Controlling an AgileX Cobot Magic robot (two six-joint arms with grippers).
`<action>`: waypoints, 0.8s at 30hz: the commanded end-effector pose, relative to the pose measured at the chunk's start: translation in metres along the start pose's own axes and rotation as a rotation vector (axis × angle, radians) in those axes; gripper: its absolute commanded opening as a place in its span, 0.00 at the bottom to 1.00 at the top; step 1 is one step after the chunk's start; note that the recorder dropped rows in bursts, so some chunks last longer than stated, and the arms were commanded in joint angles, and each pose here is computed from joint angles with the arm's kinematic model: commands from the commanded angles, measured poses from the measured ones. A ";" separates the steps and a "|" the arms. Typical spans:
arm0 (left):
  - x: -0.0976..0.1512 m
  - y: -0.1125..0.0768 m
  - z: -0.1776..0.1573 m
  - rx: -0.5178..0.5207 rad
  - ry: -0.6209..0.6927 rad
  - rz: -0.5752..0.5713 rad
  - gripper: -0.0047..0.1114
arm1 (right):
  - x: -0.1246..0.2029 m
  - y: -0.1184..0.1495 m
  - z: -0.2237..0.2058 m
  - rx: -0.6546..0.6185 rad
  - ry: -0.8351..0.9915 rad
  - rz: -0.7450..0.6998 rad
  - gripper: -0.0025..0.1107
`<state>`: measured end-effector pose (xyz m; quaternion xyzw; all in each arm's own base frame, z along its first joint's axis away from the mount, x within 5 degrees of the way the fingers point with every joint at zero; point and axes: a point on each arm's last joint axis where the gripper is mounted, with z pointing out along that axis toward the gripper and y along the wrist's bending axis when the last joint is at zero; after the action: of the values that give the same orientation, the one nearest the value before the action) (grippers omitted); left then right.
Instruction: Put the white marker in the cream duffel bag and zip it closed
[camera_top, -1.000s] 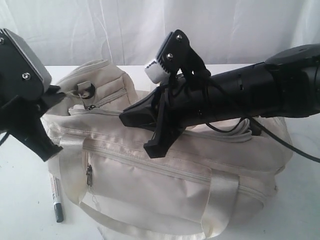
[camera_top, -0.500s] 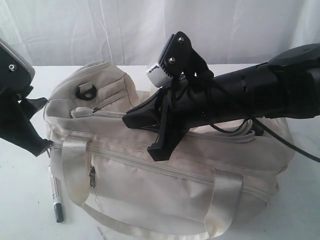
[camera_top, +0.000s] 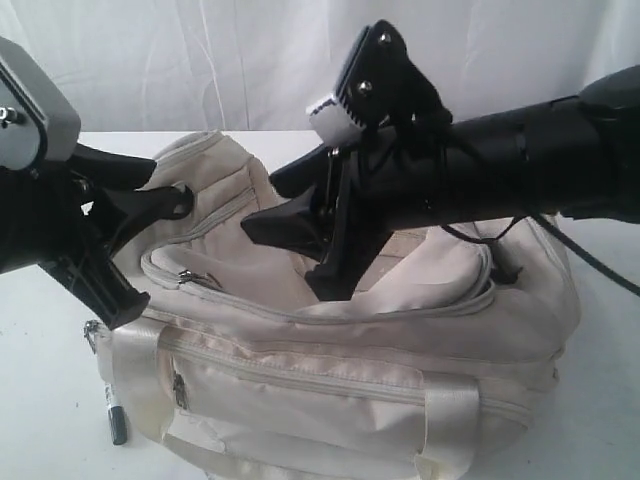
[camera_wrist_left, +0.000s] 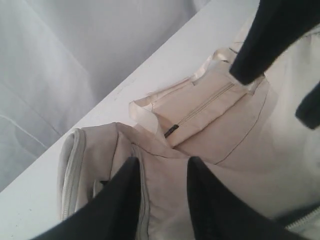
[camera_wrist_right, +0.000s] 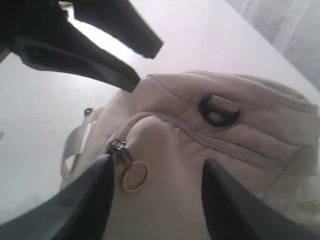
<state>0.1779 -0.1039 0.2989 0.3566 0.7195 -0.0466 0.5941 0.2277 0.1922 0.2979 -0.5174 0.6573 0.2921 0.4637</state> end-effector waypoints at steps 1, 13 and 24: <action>-0.004 -0.004 -0.002 0.043 -0.034 0.031 0.36 | 0.003 -0.002 -0.013 0.057 0.113 -0.056 0.45; 0.004 -0.023 -0.003 0.219 -0.026 -0.034 0.36 | 0.033 0.001 -0.016 -0.023 0.423 -0.148 0.44; 0.007 -0.024 -0.003 0.225 -0.019 -0.032 0.36 | 0.024 0.028 -0.021 -0.132 0.462 -0.176 0.44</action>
<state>0.1632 -0.1172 0.2853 0.4043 0.7116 -0.1393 0.5574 0.1998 0.1676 0.2799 -0.6428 0.6875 0.1644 0.2953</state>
